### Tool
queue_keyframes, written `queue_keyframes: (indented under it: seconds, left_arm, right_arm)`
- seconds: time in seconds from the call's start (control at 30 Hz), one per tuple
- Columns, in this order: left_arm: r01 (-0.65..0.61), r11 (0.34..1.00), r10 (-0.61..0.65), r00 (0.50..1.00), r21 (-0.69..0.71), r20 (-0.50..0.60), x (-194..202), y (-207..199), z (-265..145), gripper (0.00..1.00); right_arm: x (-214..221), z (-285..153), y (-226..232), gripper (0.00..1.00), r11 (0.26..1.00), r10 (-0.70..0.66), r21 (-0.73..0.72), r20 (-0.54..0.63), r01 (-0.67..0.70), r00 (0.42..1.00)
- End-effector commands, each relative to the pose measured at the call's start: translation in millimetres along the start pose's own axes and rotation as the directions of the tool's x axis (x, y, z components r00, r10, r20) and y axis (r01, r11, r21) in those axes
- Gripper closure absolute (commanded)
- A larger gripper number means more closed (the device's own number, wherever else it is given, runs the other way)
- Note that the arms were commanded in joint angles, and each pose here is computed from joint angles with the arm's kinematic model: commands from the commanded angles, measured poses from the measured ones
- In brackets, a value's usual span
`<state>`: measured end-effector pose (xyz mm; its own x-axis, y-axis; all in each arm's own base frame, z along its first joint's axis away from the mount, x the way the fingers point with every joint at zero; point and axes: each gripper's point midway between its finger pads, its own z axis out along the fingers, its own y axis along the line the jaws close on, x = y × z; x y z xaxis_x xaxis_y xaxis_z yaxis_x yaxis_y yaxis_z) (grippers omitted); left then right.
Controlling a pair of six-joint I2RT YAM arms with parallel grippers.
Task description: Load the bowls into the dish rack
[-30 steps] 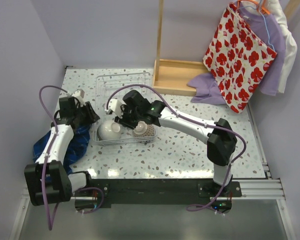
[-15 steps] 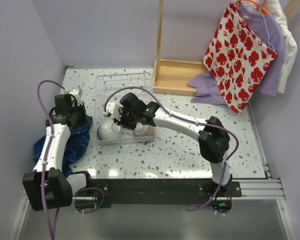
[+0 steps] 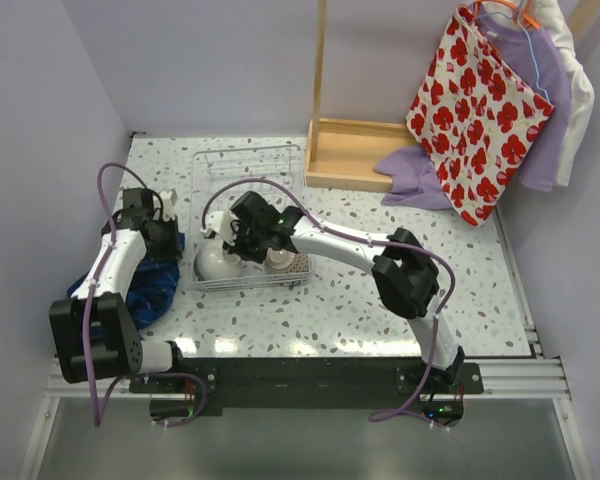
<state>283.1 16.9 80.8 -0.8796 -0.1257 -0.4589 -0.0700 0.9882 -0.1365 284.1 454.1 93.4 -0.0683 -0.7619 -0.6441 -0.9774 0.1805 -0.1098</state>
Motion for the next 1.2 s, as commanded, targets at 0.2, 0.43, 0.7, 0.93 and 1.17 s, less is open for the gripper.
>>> queue_keyframes:
  seconds: [0.2,0.43,0.7,0.93,1.17]
  left_arm:
    - [-0.083,0.989,0.089,0.995,0.121,-0.049,-4.2,-16.7,6.4,1.0]
    - [-0.091,0.964,0.121,0.987,0.251,-0.108,6.4,-34.6,16.0,1.0]
    - [-0.115,0.954,0.163,0.974,0.276,-0.157,8.0,-37.8,11.8,1.0]
    - [-0.186,0.966,0.207,0.973,0.178,-0.104,-7.4,-10.7,-11.0,1.0]
    - [-0.237,0.925,0.269,0.96,0.297,-0.072,-3.7,-22.5,-20.7,1.0]
  right_arm:
    - [-65.7,2.1,6.6,0.87,0.999,-0.032,-0.015,0.143,0.034,0.989]
    - [-58.5,-0.7,16.7,0.86,0.999,-0.04,-0.014,0.126,0.042,0.991]
    - [-49.3,-2.6,13.2,0.85,0.998,-0.056,0.018,0.102,0.055,0.993]
    - [-50.1,-4.5,9.8,0.85,0.998,-0.063,0.036,0.101,0.06,0.993]
    - [-50.9,-6.4,9.8,0.85,0.997,-0.065,0.037,0.102,0.061,0.993]
